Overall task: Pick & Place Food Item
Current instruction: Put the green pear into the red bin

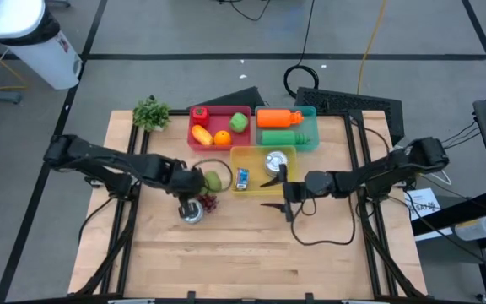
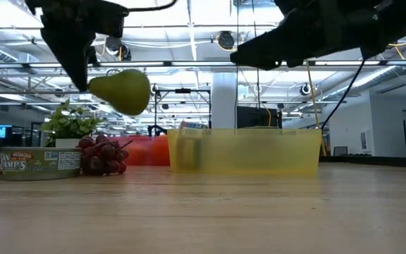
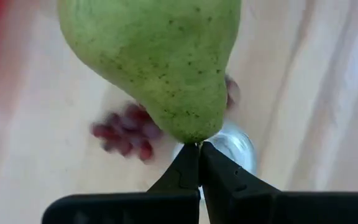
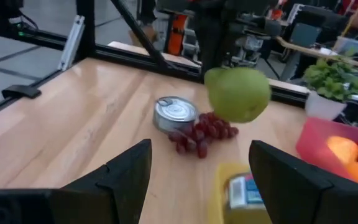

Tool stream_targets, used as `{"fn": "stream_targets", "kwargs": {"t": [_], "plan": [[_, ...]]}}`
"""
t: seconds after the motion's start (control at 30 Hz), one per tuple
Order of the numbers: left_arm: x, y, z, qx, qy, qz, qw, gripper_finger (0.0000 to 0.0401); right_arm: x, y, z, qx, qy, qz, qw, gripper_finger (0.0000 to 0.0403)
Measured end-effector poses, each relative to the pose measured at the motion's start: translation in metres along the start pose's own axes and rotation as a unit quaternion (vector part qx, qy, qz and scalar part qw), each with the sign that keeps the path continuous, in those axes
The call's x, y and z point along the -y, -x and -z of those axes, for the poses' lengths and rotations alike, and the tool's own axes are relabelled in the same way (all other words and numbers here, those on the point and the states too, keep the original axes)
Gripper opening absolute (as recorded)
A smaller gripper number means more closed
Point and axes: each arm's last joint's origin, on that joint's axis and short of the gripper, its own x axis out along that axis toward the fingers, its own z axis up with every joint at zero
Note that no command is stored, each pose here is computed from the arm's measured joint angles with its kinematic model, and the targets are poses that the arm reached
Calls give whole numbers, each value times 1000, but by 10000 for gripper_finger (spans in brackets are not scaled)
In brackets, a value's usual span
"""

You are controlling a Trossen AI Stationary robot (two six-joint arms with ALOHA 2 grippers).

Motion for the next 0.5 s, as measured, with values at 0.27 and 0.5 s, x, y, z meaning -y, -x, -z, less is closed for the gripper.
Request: {"fn": "stream_targets", "kwargs": {"t": [0.27,0.5], "plan": [[35,-14,-23,-124,-36,-39,991,0,-8,-43,-20,-18,32,-16,999,278],[53,-14,-41,-119,-83,-32,989,0,-13,-83,-25,-59,48,-26,997,359]]}}
